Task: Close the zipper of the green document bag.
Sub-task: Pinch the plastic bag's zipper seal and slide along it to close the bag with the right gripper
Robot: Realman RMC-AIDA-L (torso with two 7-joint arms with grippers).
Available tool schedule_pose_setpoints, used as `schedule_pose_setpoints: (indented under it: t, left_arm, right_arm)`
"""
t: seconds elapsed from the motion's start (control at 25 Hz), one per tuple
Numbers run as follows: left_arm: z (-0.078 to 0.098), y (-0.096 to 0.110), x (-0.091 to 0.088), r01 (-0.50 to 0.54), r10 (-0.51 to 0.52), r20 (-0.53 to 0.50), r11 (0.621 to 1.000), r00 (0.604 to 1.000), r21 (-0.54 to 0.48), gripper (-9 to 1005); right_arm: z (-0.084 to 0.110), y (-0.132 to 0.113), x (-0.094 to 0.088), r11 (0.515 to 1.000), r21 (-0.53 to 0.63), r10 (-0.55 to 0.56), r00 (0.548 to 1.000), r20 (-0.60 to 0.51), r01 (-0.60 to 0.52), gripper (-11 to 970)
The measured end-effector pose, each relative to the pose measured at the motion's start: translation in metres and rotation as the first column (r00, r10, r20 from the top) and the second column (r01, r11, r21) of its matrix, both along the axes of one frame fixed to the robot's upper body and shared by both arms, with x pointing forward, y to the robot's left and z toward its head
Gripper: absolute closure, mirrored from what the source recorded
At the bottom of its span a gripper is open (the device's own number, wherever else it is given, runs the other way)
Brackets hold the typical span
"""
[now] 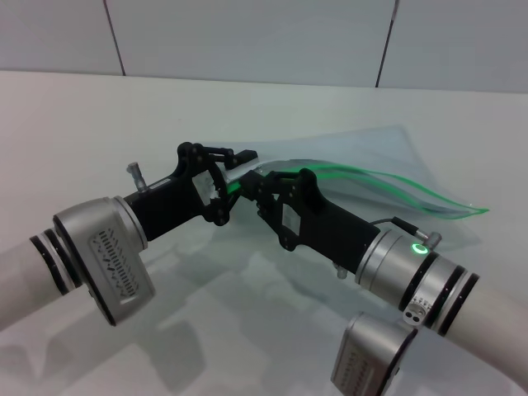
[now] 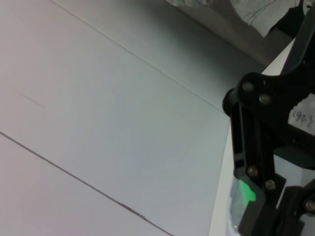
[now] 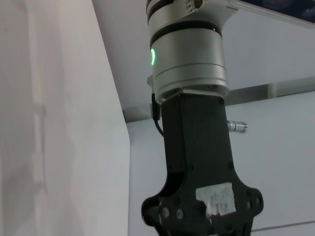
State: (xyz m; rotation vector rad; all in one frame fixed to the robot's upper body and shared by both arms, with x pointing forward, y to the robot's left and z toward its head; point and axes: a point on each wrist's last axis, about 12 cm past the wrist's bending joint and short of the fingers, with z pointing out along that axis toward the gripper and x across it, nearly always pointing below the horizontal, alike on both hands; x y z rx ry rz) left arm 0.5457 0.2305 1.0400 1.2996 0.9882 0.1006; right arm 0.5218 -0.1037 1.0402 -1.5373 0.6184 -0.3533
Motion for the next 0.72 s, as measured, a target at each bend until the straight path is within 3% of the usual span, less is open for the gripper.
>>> schedule_pose_setpoints:
  t: [0.72]
  left_arm:
    - [-0.0004,0.0004,-0.0003,0.0,0.0,-0.002,1.0,1.0,0.003,940]
  right_arm:
    - [-0.0001,-0.0077,0.0036,0.999,0.016,-0.051,0.999,-0.001,0.051,879]
